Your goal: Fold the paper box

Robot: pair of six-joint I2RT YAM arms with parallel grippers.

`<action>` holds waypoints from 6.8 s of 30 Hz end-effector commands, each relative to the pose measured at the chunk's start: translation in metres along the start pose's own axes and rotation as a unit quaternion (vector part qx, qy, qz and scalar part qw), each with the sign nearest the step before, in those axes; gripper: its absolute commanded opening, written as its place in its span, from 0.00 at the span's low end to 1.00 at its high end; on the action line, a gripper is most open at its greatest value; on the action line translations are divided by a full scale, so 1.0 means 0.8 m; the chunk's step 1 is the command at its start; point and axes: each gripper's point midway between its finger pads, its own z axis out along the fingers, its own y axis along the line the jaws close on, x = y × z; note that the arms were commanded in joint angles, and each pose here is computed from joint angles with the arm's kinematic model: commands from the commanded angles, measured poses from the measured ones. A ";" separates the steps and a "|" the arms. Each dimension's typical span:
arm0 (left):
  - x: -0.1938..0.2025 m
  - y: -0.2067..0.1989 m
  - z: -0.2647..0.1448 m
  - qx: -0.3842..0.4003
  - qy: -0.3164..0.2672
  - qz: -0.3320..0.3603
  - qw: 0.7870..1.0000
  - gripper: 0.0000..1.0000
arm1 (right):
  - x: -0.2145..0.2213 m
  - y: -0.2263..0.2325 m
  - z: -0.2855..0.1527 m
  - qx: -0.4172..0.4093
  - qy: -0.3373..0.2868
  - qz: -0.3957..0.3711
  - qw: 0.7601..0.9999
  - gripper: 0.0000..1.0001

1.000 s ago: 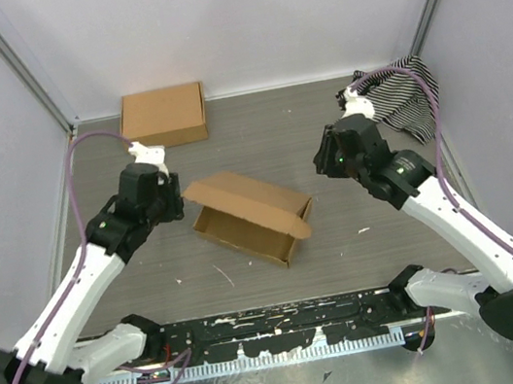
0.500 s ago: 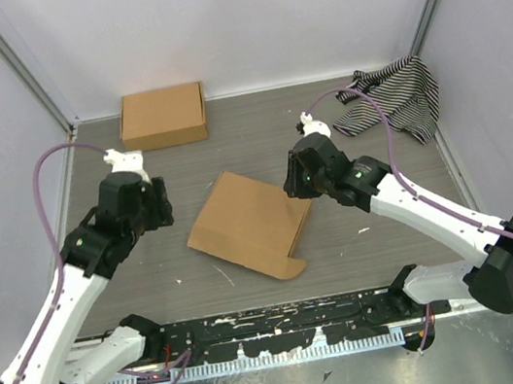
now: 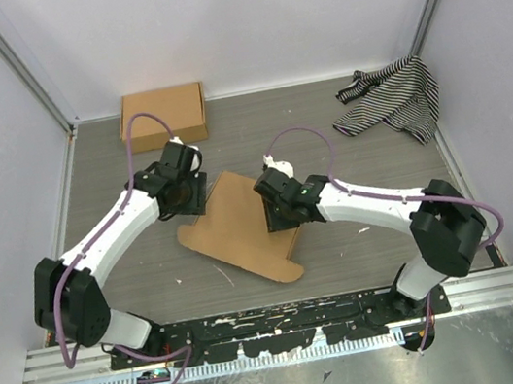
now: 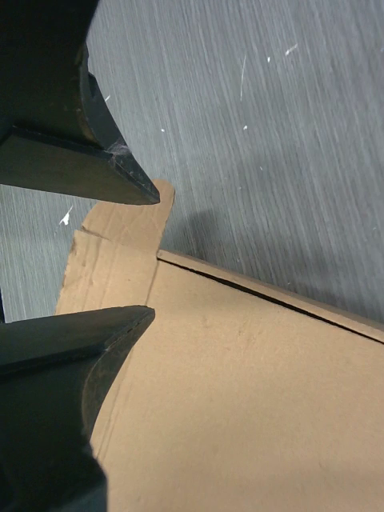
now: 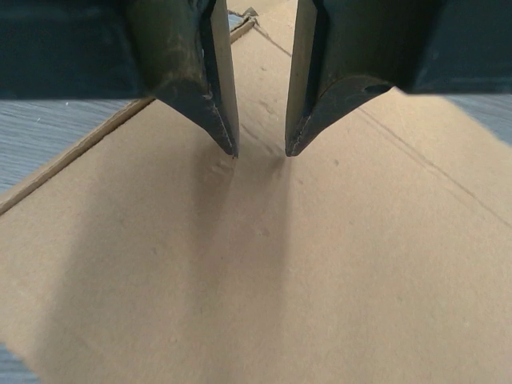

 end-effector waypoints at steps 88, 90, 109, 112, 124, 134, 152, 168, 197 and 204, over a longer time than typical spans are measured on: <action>-0.047 -0.094 0.113 0.124 0.060 -0.138 0.981 0.77 | -0.133 -0.150 0.016 -0.043 -0.100 -0.008 0.994 1.00; -0.046 -0.097 0.114 0.129 0.065 -0.138 0.980 0.76 | -0.130 -0.146 0.017 -0.052 -0.097 -0.009 0.994 1.00; -0.018 -0.118 0.094 0.162 0.115 -0.123 0.972 0.59 | -0.120 -0.123 -0.001 -0.096 -0.062 -0.001 0.993 0.77; -0.016 -0.114 0.086 0.155 0.127 -0.116 0.973 0.58 | -0.120 -0.123 -0.007 -0.091 -0.053 0.003 0.994 0.72; -0.014 -0.117 0.060 0.158 0.168 -0.110 0.967 0.53 | -0.123 -0.111 -0.026 -0.096 -0.014 0.026 0.995 0.61; -0.011 -0.116 0.049 0.156 0.201 -0.096 0.962 0.53 | -0.116 -0.116 -0.021 -0.084 0.011 0.029 0.996 0.61; 0.001 -0.116 0.042 0.154 0.241 -0.090 0.954 0.53 | -0.117 -0.102 -0.031 -0.089 0.067 0.059 0.992 0.58; 0.005 -0.117 0.048 0.152 0.257 -0.089 0.950 0.53 | -0.097 -0.111 -0.018 -0.079 0.102 0.056 0.990 0.60; -0.020 -0.101 0.059 0.130 0.154 -0.092 0.975 0.47 | -0.133 -0.156 -0.035 0.003 -0.072 0.043 0.996 0.67; -0.043 -0.090 0.012 0.119 0.127 -0.085 0.981 0.50 | -0.120 -0.144 -0.066 -0.019 -0.088 0.048 0.995 0.49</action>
